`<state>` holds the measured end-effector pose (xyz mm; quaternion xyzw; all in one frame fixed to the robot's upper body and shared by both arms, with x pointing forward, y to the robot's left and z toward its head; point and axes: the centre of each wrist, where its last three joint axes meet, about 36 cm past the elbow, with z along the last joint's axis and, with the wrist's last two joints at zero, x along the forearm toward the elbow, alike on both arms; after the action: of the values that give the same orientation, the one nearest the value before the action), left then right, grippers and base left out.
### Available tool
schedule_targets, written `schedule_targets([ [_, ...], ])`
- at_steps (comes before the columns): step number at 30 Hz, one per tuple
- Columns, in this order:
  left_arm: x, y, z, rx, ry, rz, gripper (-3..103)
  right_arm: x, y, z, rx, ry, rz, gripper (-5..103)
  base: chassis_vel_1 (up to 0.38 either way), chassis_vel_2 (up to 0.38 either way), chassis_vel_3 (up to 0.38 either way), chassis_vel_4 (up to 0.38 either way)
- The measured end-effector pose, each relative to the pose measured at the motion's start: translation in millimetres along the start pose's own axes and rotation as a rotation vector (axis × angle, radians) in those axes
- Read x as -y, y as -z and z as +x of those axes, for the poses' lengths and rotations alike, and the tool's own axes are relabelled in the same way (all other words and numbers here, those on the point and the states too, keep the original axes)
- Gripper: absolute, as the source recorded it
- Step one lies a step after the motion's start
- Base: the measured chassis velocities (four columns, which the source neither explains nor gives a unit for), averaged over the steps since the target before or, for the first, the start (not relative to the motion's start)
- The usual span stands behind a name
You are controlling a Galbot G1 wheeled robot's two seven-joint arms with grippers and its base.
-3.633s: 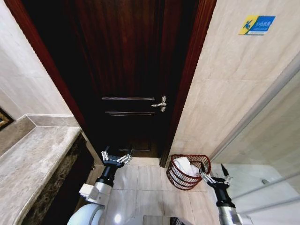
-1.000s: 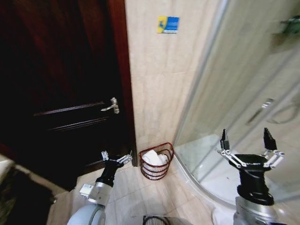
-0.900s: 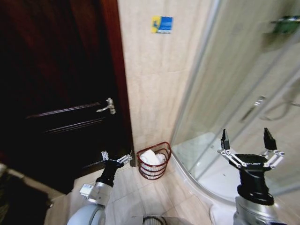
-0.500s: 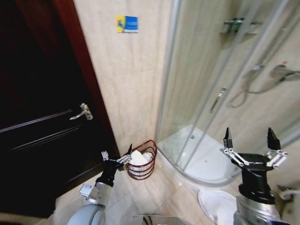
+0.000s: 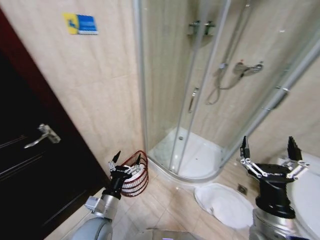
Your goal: Discard the used towel into the hamper.
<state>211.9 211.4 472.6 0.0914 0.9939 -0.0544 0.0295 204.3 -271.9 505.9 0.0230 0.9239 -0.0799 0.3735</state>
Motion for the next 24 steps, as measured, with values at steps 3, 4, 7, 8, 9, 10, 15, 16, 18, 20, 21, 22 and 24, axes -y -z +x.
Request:
schedule_targets([
  [3, 0.0, 0.0, 0.0, 0.000, 0.000, 0.000, 100, -0.2, -0.1, -0.1, 0.000, -0.001, -0.001, 100, -0.120, -0.136, -0.134, -0.128],
  [4, 0.0, 0.0, 0.0, 0.000, 0.000, 0.000, 100, -0.2, -0.1, -0.1, 0.000, -0.001, -0.001, 100, -0.127, -0.128, -0.109, -0.123],
  [7, 0.0, 0.0, 0.0, 0.000, 0.000, 0.000, 100, -0.3, -0.1, -0.2, 0.001, -0.003, -0.001, 100, -0.128, -0.123, -0.122, -0.133],
  [8, 0.0, 0.0, 0.0, 0.000, 0.000, 0.000, 100, -0.3, -0.1, -0.2, 0.001, -0.004, -0.001, 100, -0.115, -0.115, -0.118, -0.131],
  [9, 0.0, 0.0, 0.0, 0.000, 0.000, 0.000, 100, -0.3, -0.1, -0.2, 0.001, -0.004, -0.001, 100, -0.132, -0.115, -0.113, -0.128],
  [10, 0.0, 0.0, 0.0, 0.000, 0.000, 0.000, 100, -0.4, -0.1, -0.1, 0.000, -0.005, -0.002, 100, -0.115, -0.116, -0.113, -0.128],
  [15, 0.0, 0.0, 0.0, 0.000, 0.000, 0.000, 100, -0.8, 0.1, 0.7, -0.003, -0.004, -0.004, 100, -0.108, -0.118, -0.105, -0.108],
  [16, 0.0, 0.0, 0.0, 0.000, 0.000, 0.000, 100, -1.0, 0.2, 1.1, -0.003, -0.003, -0.004, 100, -0.076, -0.111, -0.053, -0.040],
  [18, 0.0, 0.0, 0.0, 0.000, 0.000, 0.000, 100, -1.3, 0.3, 1.6, -0.002, -0.001, -0.006, 100, -0.018, -0.031, -0.026, 0.001],
  [20, 0.0, 0.0, 0.0, 0.000, 0.000, 0.000, 100, -1.3, 0.3, 1.7, 0.000, 0.000, -0.005, 100, -0.032, -0.036, 0.056, 0.048],
  [21, 0.0, 0.0, 0.0, 0.000, 0.000, 0.000, 100, -1.3, 0.4, 2.0, 0.002, 0.001, -0.005, 100, -0.042, -0.037, 0.056, 0.048],
  [22, 0.0, 0.0, 0.0, 0.000, 0.000, 0.000, 100, -1.3, 0.5, 2.4, 0.003, 0.002, -0.005, 100, -0.042, -0.037, 0.069, 0.077],
  [24, 0.0, 0.0, 0.0, 0.000, 0.000, 0.000, 100, -1.0, 0.8, 3.2, 0.006, 0.001, -0.003, 100, -0.088, -0.090, 0.078, 0.088],
])
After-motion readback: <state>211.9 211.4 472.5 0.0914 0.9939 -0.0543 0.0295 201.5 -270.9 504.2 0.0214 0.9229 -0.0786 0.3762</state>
